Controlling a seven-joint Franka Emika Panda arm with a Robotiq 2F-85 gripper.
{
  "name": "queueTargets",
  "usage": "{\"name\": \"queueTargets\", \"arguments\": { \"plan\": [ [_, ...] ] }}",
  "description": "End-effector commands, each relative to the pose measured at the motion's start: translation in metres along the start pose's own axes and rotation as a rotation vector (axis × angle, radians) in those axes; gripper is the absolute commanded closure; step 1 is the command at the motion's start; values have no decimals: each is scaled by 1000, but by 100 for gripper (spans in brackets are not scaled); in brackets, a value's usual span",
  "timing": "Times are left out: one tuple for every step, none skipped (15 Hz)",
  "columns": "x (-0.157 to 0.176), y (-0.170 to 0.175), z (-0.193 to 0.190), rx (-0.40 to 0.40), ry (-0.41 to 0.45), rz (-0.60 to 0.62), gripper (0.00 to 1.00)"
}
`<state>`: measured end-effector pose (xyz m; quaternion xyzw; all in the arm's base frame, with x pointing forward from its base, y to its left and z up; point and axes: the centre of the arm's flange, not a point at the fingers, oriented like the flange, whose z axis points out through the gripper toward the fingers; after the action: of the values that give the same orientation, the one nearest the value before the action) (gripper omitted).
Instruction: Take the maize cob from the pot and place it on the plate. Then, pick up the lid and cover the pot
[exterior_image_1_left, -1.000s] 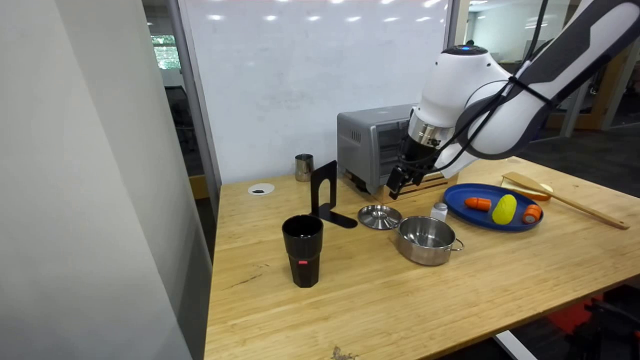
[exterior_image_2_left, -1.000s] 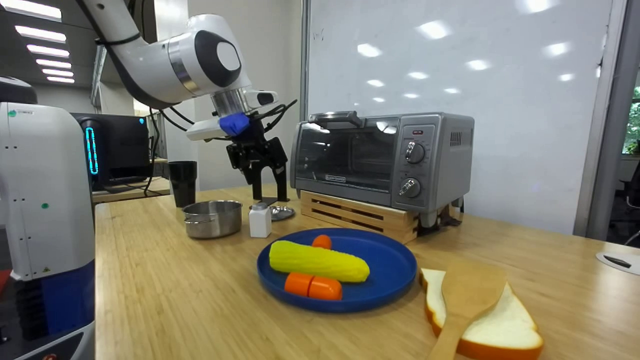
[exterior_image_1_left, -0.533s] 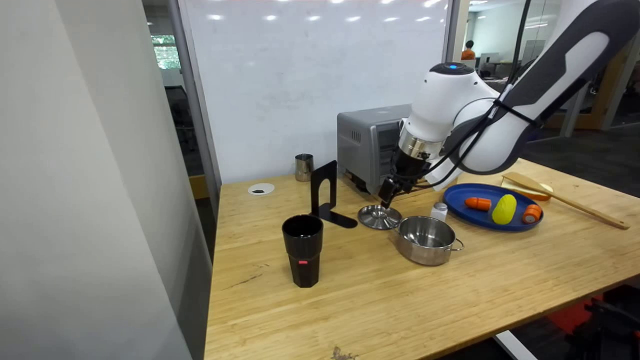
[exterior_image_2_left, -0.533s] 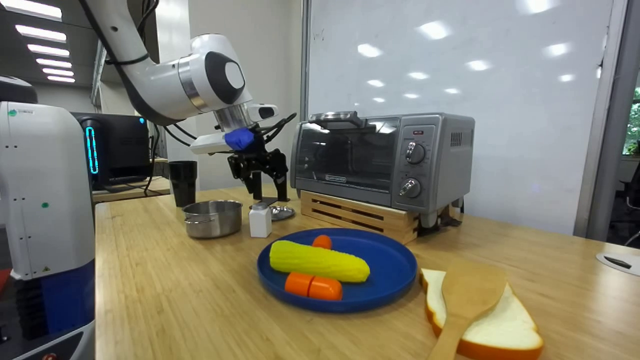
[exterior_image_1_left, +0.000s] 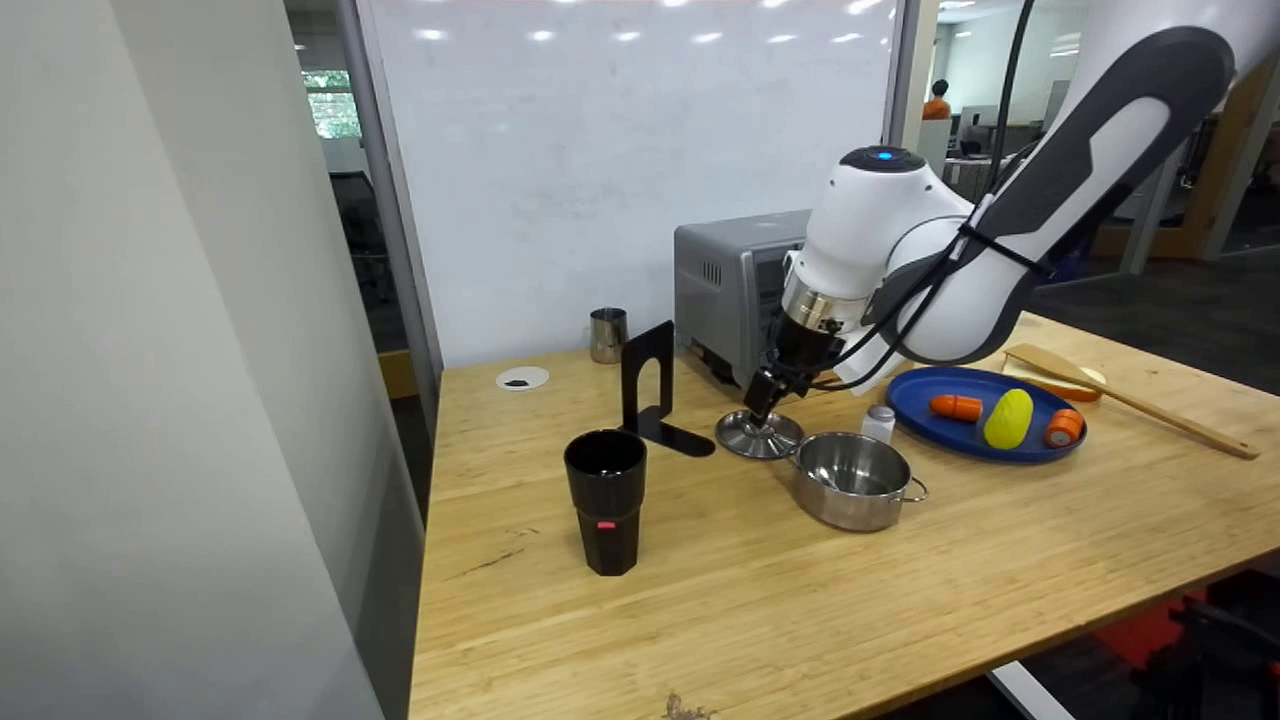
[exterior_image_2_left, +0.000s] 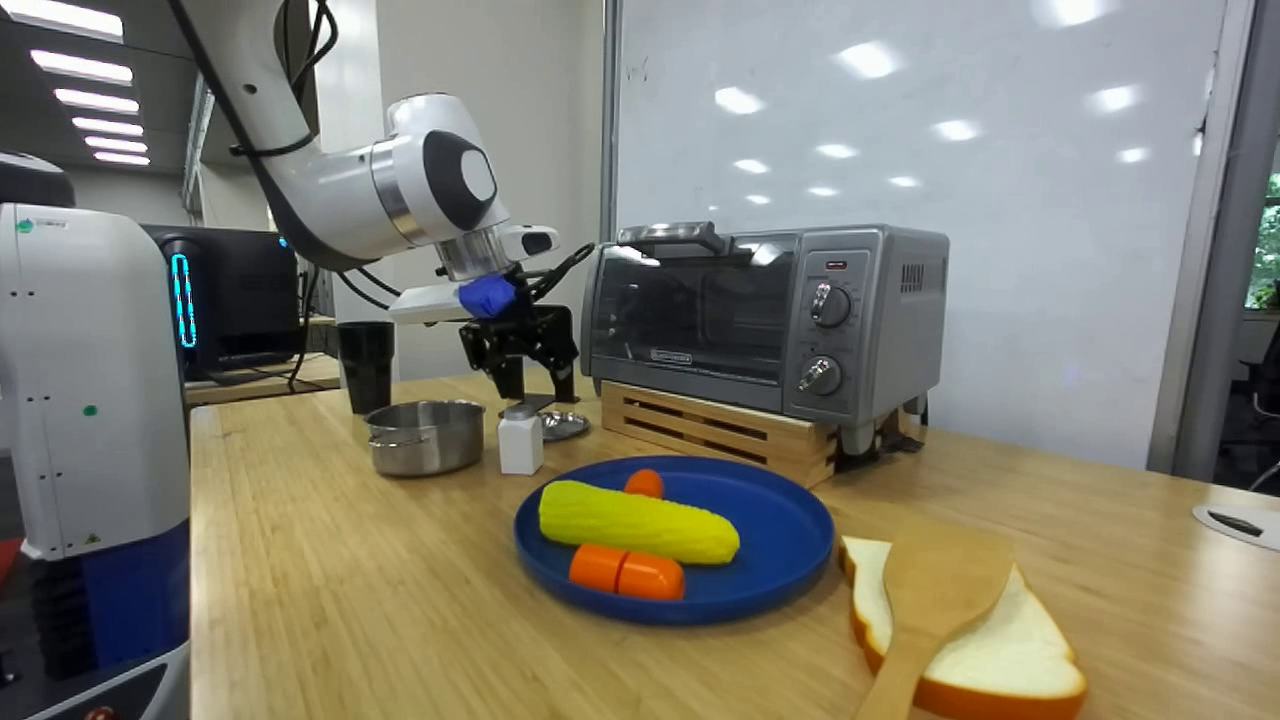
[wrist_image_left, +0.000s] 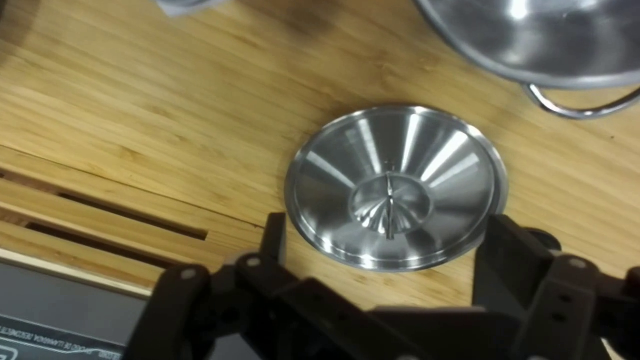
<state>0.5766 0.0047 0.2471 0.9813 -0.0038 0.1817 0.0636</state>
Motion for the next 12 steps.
{"name": "queueTargets", "arguments": {
  "plan": [
    [6, -5, 9, 0, 23, -23, 0],
    [7, -5, 11, 2, 23, -22, 0],
    [7, -5, 12, 4, 25, -23, 0],
    [6, -5, 13, 5, 27, -23, 0],
    [6, -5, 15, 7, 29, -23, 0],
    [5, -4, 17, 12, 28, -22, 0],
    [4, -3, 19, 14, 27, -20, 0],
    [3, -3, 20, 16, 26, -20, 0],
    [3, -2, 20, 17, 27, -19, 0],
    [3, -2, 21, 19, 29, -19, 0],
    [3, -2, 22, 22, 30, -18, 0],
    [3, -2, 23, 24, 33, -18, 0]
  ]
}}
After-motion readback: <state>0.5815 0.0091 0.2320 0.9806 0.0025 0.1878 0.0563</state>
